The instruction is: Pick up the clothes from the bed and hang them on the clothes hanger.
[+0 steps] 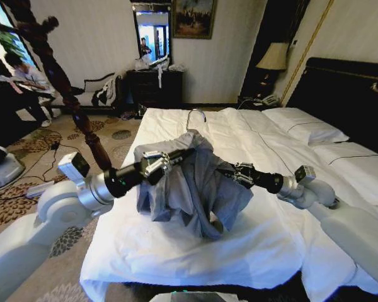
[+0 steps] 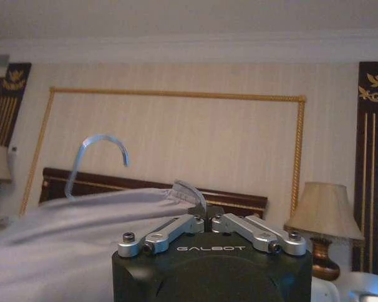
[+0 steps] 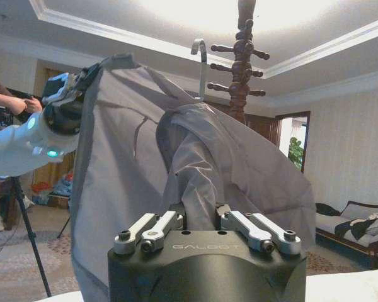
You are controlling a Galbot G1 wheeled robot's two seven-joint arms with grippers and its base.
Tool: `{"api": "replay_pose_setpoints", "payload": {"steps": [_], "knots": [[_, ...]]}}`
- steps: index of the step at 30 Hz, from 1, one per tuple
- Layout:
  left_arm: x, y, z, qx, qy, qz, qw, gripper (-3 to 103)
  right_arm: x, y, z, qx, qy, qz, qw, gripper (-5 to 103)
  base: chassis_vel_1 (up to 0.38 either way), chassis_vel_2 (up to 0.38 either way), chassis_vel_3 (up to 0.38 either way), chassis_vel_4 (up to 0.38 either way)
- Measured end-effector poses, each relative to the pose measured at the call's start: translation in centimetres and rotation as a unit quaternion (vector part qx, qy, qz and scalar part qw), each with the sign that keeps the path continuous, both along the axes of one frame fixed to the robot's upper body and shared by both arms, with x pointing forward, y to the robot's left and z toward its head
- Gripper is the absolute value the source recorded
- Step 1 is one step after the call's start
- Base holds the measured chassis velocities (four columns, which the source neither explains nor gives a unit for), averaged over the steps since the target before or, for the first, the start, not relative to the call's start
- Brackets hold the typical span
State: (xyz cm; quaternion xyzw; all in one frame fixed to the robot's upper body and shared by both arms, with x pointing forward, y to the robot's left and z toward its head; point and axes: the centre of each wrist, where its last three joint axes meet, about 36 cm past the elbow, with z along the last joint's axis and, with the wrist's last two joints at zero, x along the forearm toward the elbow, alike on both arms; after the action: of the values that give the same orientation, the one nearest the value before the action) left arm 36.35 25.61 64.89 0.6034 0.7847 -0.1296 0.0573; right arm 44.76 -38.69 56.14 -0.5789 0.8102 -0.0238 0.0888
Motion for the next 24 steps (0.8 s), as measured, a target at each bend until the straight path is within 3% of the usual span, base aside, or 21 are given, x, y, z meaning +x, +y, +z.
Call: {"api": "replay_pose_setpoints", "payload": {"steps": [13,20,21,23,24], "knots": [[-0.9,-0.9,-2.3,0.030,0.015,-0.017,0.9993,0,0.3,0.2,1.0,0.061,0.003,0.002,0.998,19,0.000,0.000,0.000,0.000],[-1.0,-0.7,-2.3,0.040,0.000,0.000,0.9992,-1,0.0,0.6,1.9,0.092,0.002,0.024,0.996,19,0.000,0.000,0.000,0.000],[-1.0,-0.6,-2.1,0.040,-0.008,0.004,0.9991,10,-0.1,0.7,2.0,0.099,0.003,0.027,0.995,19,0.000,0.000,0.000,0.000],[-1.0,-0.5,-2.0,0.040,-0.013,0.007,0.9991,10,-0.2,0.8,2.1,0.102,0.004,0.028,0.994,19,0.000,0.000,0.000,0.000],[-0.9,-0.4,-1.8,0.040,-0.019,0.010,0.9990,15,-0.2,0.8,2.1,0.106,0.005,0.030,0.994,19,0.000,0.000,0.000,0.000]]}}
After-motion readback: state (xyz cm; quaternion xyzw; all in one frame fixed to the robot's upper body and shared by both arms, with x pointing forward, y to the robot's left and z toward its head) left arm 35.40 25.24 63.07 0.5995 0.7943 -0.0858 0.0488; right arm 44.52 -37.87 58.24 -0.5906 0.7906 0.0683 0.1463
